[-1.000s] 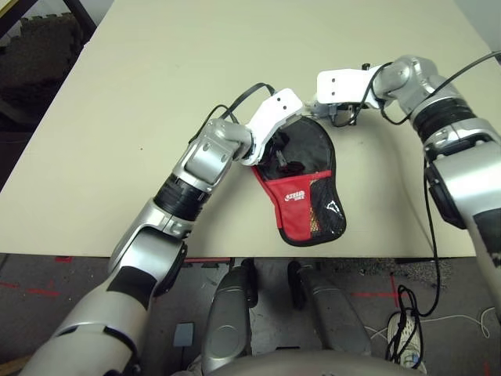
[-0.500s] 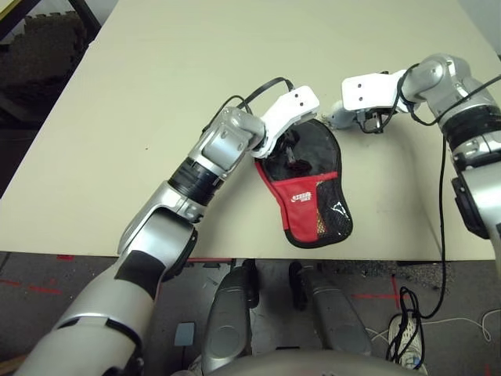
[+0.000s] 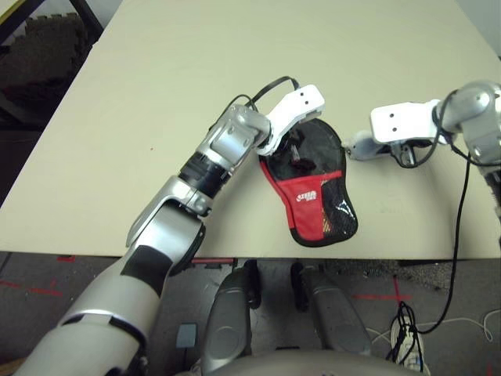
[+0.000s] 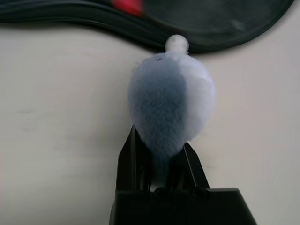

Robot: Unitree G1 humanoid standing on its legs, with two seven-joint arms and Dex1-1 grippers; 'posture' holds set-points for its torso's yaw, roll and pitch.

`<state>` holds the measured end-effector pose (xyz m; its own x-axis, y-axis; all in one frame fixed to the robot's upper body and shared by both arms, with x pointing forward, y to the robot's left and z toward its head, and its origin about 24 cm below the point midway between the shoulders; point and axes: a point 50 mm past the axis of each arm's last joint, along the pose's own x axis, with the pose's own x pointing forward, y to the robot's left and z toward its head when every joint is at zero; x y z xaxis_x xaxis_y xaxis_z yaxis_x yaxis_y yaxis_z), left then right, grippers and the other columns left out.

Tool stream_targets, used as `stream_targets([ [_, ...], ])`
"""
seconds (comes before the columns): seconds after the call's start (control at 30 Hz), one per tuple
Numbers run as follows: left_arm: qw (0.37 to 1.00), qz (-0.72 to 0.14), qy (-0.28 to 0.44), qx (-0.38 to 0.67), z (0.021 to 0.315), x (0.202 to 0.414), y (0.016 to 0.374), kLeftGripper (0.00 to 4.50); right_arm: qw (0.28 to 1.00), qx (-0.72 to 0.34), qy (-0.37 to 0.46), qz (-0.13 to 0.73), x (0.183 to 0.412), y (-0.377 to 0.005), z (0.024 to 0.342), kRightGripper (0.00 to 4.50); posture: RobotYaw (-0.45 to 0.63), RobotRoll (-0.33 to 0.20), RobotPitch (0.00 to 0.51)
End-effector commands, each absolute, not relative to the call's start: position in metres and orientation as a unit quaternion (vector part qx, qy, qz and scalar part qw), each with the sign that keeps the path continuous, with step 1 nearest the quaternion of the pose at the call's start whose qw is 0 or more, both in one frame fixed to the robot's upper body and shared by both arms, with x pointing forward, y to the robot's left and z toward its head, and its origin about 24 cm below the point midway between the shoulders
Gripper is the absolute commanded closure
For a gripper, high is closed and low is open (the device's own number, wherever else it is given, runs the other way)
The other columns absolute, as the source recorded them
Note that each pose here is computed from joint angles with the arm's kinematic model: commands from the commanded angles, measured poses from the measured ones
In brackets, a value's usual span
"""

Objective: Store the ping-pong paddle in its case and zip it.

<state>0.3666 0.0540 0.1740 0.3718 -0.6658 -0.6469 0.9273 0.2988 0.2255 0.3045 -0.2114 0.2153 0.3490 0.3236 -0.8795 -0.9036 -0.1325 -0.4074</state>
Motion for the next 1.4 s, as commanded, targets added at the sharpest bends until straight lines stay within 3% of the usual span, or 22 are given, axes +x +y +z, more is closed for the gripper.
stream_targets([
  [0.03,0.772,-0.478,0.286,0.307,0.144,0.371,0.069,0.0,0.588,-0.539,0.267,0.541,0.278,-0.205,0.214,4.31,-0.28,0.0,0.289],
  [0.23,0.77,-0.481,0.284,0.309,0.142,0.373,0.066,0.0,0.579,-0.512,0.294,0.562,0.245,-0.204,0.205,4.31,-0.3,0.0,0.287],
  [0.47,0.773,-0.485,0.271,0.305,0.145,0.375,0.062,0.0,0.603,-0.5,0.303,0.543,0.246,-0.208,0.202,4.32,-0.3,0.0,0.278],
  [0.5,0.776,-0.488,0.264,0.302,0.148,0.375,0.063,0.0,0.614,-0.493,0.303,0.537,0.248,-0.209,0.203,3.76,-0.29,0.0,0.271],
  [0.73,0.824,-0.503,0.19,0.178,0.19,0.362,0.085,0.0,0.734,-0.33,0.326,0.496,0.256,-0.219,0.227,1.65,-0.25,0.0,0.261],
  [0.83,0.868,-0.454,0.143,0.142,0.21,0.364,0.107,0.0,0.797,-0.257,0.308,0.452,0.268,-0.232,0.25,0.74,-0.23,0.0,0.275],
  [0.9,0.917,-0.378,0.084,0.098,0.223,0.373,0.133,0.0,0.858,-0.214,0.259,0.388,0.285,-0.246,0.268,0.1,-0.22,0.0,0.277],
  [1.1,0.98,-0.187,-0.032,0.063,0.225,0.38,0.189,0.0,0.97,-0.116,0.118,0.178,0.333,-0.281,0.275,0.03,-0.18,0.0,0.276],
  [1.3,0.993,-0.044,-0.078,0.079,0.187,0.372,0.226,0.0,0.996,-0.083,-0.023,0.003,0.357,-0.3,0.237,0.03,-0.17,0.0,0.275],
  [1.4,0.99,0.04,-0.096,0.091,0.173,0.363,0.248,0.0,0.993,-0.068,-0.045,-0.087,0.358,-0.311,0.204,0.03,-0.15,0.0,0.269],
])
